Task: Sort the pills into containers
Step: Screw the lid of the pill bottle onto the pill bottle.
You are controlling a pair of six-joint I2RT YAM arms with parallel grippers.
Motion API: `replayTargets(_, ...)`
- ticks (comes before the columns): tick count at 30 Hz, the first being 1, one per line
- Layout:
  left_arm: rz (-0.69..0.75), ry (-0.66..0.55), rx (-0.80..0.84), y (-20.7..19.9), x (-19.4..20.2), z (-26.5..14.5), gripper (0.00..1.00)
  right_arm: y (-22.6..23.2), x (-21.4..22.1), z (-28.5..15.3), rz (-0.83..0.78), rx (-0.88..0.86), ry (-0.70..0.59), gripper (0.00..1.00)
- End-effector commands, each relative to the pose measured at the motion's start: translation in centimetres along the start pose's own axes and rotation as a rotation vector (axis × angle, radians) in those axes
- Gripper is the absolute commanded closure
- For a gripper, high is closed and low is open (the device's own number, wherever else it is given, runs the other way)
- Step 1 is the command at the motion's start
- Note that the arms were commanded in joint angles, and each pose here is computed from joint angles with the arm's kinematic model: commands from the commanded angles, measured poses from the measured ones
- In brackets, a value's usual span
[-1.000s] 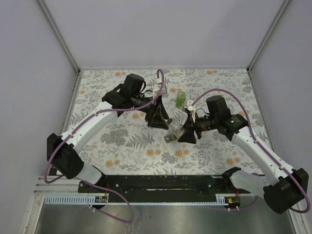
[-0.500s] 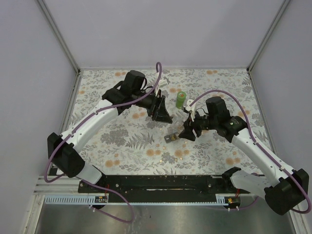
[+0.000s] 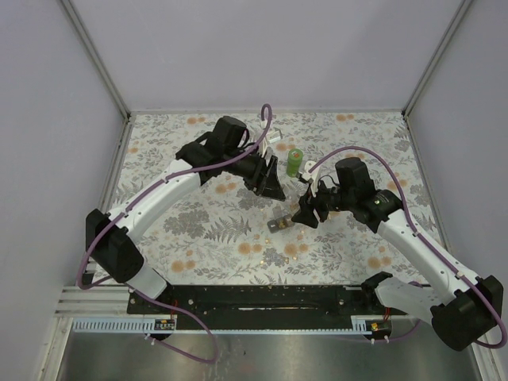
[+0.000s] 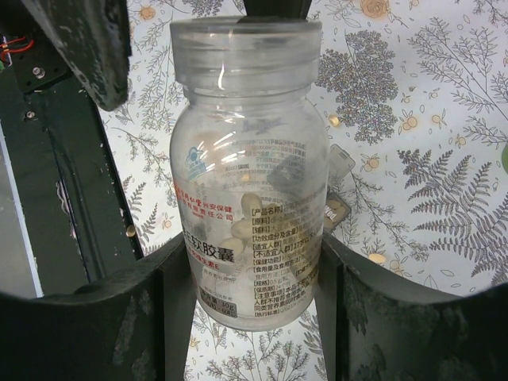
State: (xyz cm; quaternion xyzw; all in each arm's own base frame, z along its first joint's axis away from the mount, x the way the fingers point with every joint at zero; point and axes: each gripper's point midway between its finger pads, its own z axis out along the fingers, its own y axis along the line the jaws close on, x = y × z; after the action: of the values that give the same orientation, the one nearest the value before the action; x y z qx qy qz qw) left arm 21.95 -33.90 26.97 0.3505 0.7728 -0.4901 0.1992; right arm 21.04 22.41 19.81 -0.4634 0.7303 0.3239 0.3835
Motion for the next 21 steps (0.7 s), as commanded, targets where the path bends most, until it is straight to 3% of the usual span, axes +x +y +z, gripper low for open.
replayTargets(1, 0.026, -0.035, -0.013, -0.73, -1.63, -0.34, 0.38, 0.12, -1.24, -0.18, -0.036, 0.007, -0.043, 1.00)
replayTargets(8, 0.021, -0.027, 0.000, -0.69, -1.62, -0.09, 0.46, 0.26, -1.06, -0.16, -0.033, -0.003, -0.039, 1.00)
replayTargets(15, 0.033, -0.035, 0.006, -1.04, -2.04, -0.20, 0.43, 0.41, -1.02, -0.12, -0.032, -0.013, -0.037, 1.00)
replayTargets(21, 0.044, -0.038, 0.000, -0.98, -2.10, -0.27, 0.47, 0.63, -0.88, -0.03, -0.031, -0.025, -0.032, 1.00)
